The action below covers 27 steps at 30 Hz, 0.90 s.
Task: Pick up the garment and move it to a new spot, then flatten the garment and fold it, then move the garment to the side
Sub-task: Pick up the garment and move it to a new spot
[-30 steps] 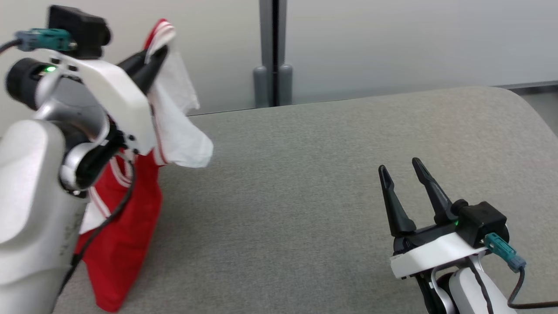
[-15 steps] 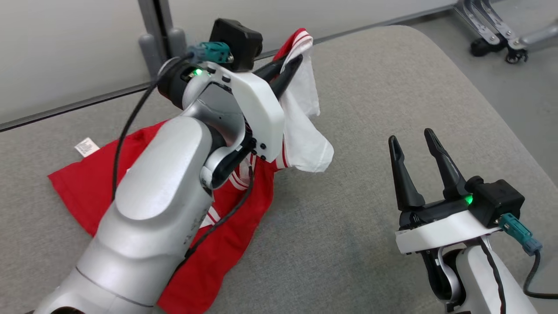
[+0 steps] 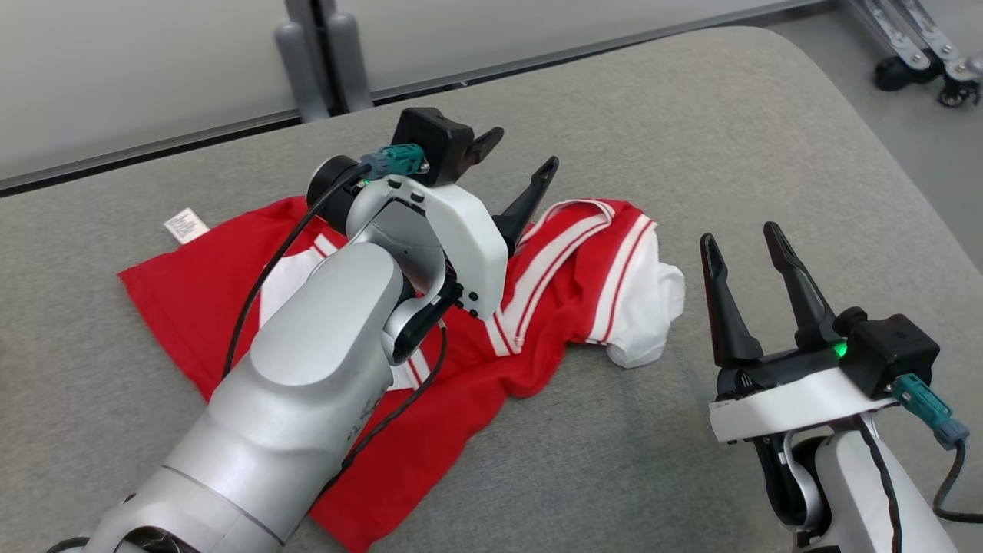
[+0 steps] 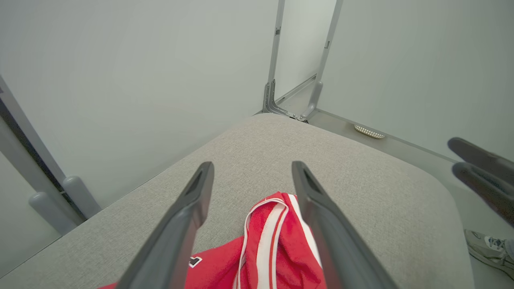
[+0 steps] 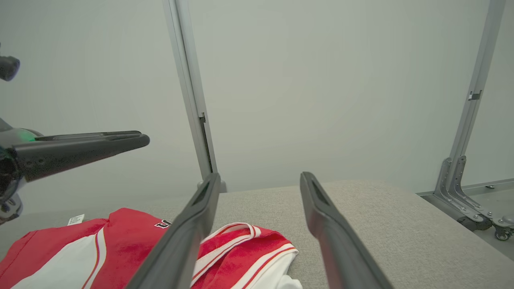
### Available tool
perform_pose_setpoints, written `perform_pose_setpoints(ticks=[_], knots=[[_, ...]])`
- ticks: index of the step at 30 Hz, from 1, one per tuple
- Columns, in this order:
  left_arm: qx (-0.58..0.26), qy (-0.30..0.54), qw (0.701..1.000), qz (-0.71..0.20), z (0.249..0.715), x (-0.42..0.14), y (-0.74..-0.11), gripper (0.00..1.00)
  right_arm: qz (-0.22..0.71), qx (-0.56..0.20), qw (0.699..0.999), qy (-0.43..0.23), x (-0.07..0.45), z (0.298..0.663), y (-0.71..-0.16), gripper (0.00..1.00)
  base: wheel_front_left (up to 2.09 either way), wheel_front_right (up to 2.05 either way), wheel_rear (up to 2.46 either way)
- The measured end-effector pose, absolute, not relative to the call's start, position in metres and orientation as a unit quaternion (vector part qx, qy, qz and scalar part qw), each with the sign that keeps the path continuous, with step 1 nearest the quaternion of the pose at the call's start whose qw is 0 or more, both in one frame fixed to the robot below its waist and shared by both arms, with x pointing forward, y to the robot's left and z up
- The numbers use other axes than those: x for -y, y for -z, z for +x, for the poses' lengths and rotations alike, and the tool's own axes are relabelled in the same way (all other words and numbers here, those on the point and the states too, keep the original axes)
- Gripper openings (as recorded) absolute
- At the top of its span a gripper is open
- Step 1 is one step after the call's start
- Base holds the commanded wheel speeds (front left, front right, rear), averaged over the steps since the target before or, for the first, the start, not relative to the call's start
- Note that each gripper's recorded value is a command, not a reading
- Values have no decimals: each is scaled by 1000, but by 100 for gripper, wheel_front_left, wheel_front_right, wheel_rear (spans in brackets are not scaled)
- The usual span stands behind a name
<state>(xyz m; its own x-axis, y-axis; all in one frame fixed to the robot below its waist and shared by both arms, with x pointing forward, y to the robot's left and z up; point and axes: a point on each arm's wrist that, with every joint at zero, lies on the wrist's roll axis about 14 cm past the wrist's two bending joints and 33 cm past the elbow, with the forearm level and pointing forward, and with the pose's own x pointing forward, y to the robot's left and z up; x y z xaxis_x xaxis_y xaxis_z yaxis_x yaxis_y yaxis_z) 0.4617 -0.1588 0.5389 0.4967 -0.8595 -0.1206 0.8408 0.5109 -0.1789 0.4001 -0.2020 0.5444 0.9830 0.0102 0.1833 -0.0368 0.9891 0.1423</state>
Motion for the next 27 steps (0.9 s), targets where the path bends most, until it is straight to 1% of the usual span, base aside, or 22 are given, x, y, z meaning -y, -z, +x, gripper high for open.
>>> perform_pose_setpoints(ticks=[5,7,10,13,16,17,18,22,25,27], knots=[[-53,430,899,-63,477,110,-556,100,76,94,991,-52,177,405,-547,100,0,0,0],[-33,391,918,-61,485,79,-560,100,77,99,990,-67,167,406,-550,100,0,0,0],[9,326,945,-34,493,25,-568,100,76,117,986,-86,155,408,-563,100,0,0,0],[23,266,963,-29,487,-24,-562,100,79,126,984,-100,145,409,-568,100,0,0,0],[24,216,975,-42,473,-63,-551,100,79,130,982,-114,134,408,-571,100,0,0,0],[22,200,978,-55,467,-75,-548,100,78,131,981,-117,132,407,-572,100,0,0,0],[22,200,978,-55,467,-75,-548,100,78,131,981,-117,132,407,-572,100,0,0,0],[25,130,988,-85,444,-124,-538,100,77,136,980,-120,130,404,-575,100,0,0,0],[45,102,988,-109,427,-142,-545,100,78,128,982,-117,132,400,-569,100,0,0,0],[56,85,989,-104,416,-152,-548,100,79,125,982,-117,132,397,-566,100,0,0,0]])
